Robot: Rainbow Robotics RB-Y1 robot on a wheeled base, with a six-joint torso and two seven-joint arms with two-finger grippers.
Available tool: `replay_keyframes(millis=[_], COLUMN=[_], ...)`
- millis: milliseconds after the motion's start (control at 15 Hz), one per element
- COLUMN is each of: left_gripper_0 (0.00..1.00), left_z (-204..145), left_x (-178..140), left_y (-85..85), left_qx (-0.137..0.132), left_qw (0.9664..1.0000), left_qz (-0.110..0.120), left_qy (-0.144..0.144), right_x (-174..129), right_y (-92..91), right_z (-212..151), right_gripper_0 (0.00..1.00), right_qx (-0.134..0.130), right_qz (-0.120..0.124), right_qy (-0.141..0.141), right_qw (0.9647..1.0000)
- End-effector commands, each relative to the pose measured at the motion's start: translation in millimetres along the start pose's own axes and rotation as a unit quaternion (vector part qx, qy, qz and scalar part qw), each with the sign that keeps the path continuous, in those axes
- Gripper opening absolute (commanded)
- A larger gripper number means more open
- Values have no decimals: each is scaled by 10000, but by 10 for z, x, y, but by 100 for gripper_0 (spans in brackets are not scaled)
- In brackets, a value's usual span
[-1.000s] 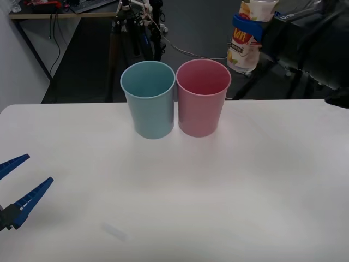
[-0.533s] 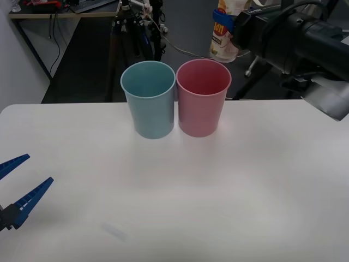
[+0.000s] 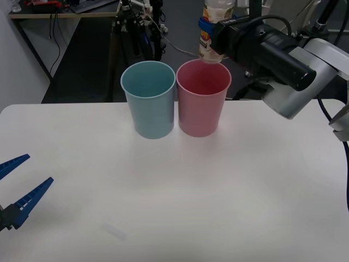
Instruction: Grasp the object on the table and drop it into the matching bin: aluminum can to the light blue bin, PET bottle to the pink bin.
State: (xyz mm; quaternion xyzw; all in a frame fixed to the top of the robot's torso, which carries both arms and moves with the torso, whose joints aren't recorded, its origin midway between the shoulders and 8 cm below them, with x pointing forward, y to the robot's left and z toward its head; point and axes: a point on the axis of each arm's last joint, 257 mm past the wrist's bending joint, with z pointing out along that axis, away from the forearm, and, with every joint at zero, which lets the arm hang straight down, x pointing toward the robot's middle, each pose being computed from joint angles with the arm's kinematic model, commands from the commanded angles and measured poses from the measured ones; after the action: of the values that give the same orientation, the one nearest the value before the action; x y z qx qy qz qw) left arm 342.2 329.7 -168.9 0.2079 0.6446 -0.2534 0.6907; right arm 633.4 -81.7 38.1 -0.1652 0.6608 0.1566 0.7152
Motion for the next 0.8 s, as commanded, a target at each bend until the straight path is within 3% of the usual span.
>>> replay_keyframes(millis=[67,333,800], left_gripper_0=[100,100,100], left_z=[0,0,0], left_x=[0,0,0], left_y=[0,0,0], left_qx=[0,0,0], left_qw=[10000,10000,10000], left_qz=[0,0,0], left_qy=[0,0,0], right_x=[105,212,296], right_y=[34,91,169], right_z=[84,180,227], right_gripper_0=[0,0,0], right_qx=[71,144,117], right_qz=[-46,-175,-166], right_qy=[10,-17,-8], right_qw=[10000,9997,9998])
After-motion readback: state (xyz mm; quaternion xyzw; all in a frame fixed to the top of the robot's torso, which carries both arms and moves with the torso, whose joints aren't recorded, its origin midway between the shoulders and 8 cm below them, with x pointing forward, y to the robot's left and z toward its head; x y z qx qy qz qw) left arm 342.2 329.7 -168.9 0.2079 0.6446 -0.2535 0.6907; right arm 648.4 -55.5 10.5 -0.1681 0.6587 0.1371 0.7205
